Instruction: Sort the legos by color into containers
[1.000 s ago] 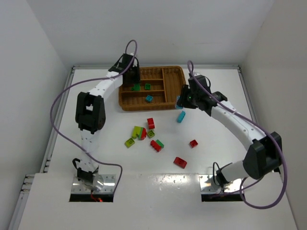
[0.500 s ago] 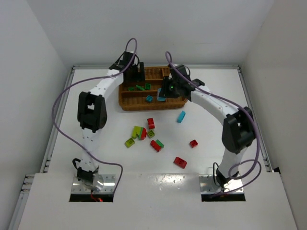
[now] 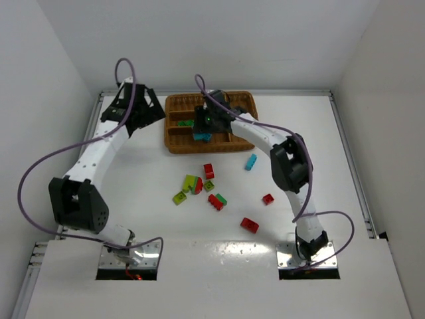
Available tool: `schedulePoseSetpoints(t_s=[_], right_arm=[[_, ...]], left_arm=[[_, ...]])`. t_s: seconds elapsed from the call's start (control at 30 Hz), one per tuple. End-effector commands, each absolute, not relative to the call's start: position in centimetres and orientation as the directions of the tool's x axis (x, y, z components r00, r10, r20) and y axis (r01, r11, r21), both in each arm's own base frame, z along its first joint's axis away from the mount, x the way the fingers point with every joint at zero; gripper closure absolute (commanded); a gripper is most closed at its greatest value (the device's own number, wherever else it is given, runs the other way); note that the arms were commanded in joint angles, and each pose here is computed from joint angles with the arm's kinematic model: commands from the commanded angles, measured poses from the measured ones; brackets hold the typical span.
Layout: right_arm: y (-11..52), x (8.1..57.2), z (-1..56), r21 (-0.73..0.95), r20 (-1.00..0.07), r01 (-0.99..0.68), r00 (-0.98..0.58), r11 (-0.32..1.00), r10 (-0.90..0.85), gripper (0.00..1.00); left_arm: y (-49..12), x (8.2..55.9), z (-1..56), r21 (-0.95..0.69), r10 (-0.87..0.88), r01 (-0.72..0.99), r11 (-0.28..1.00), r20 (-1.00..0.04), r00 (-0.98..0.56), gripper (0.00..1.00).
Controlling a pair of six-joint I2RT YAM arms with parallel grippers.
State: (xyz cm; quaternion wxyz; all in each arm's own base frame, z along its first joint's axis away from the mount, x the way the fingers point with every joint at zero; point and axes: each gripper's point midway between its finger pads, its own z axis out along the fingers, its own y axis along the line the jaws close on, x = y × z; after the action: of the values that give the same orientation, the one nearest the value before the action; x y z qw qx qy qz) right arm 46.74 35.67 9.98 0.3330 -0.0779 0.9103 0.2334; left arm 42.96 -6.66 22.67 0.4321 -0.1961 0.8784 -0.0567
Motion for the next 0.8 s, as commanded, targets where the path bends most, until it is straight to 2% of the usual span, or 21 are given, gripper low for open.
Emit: schedulePoseSetpoints(t_s=[0.0, 0.03, 0.07, 0.1, 0.13, 0.3, 0.33, 0.37, 0.43, 0.47, 0.57, 0.63, 0.77], right_arm=[[37.2, 48.1, 12.0, 0.376, -0.684, -0.324, -0.729, 0.868, 0.025, 0.46], [37.0, 48.2, 12.0, 0.368, -0.688, -0.316, -0.725, 0.874, 0.028, 0.34], [36.8, 48.4, 12.2, 0.357, -0.693, -0.305, -0.721, 0.883, 0.031, 0.13], [36.4, 48.4, 13.0, 0.351, -0.703, -0.299, -0.71, 0.887, 0.038, 0.07], [35.7, 48.0, 14.1, 0.341, -0.711, -0.289, -0.702, 0.895, 0.044, 0.05], [29.2, 45.7, 17.2, 0.27, -0.76, -0.123, -0.636, 0.955, 0.133, 0.05], [25.9, 44.3, 14.7, 0.2, -0.749, -0.034, -0.649, 0.979, 0.13, 0.05], [24.7, 43.2, 14.7, 0.195, -0.749, 0.002, -0.645, 0.981, 0.15, 0.05], [21.6, 40.0, 14.1, 0.15, -0.735, 0.052, -0.663, 0.987, 0.146, 0.05], [20.5, 38.2, 13.1, 0.114, -0.694, 0.071, -0.708, 0.991, 0.131, 0.05], [18.2, 35.5, 11.2, 0.014, -0.647, 0.122, -0.756, 0.992, 0.102, 0.05], [16.6, 35.0, 10.1, 0.028, -0.621, 0.227, -0.76, 0.974, 0.195, 0.04], [15.5, 34.1, 7.1, 0.067, -0.573, 0.302, -0.768, 0.951, 0.285, 0.05]], left_arm=[[-4.4, 41.4, 22.6, -0.292, -0.468, -0.393, 0.872, -0.731, -0.497, 0.01], [-4.3, 41.1, 22.7, -0.294, -0.469, -0.391, 0.872, -0.732, -0.494, 0.01], [-3.9, 40.9, 23.5, -0.296, -0.465, -0.388, 0.873, -0.744, -0.48, 0.01], [-3.9, 40.4, 22.9, -0.293, -0.464, -0.386, 0.875, -0.736, -0.494, 0.01], [-3.9, 40.3, 23.2, -0.291, -0.457, -0.378, 0.879, -0.742, -0.491, 0.01], [-4.4, 39.2, 22.7, -0.293, -0.435, -0.336, 0.895, -0.737, -0.517, 0.01], [-4.7, 38.8, 22.5, -0.285, -0.421, -0.322, 0.903, -0.738, -0.527, 0.01], [-5.2, 38.7, 22.5, -0.285, -0.415, -0.311, 0.907, -0.738, -0.532, 0.01], [-5.4, 38.4, 22.5, -0.264, -0.383, -0.286, 0.921, -0.747, -0.544, 0.01], [-5.9, 38.1, 22.3, -0.259, -0.374, -0.277, 0.925, -0.741, -0.558, 0.01], [-6.5, 36.8, 21.5, -0.258, -0.356, -0.247, 0.934, -0.723, -0.592, 0.01], [-7.1, 36.3, 20.2, -0.259, -0.347, -0.232, 0.938, -0.715, -0.607, 0.01], [-7.5, 35.8, 18.5, -0.253, -0.337, -0.224, 0.941, -0.697, -0.633, 0.01]])
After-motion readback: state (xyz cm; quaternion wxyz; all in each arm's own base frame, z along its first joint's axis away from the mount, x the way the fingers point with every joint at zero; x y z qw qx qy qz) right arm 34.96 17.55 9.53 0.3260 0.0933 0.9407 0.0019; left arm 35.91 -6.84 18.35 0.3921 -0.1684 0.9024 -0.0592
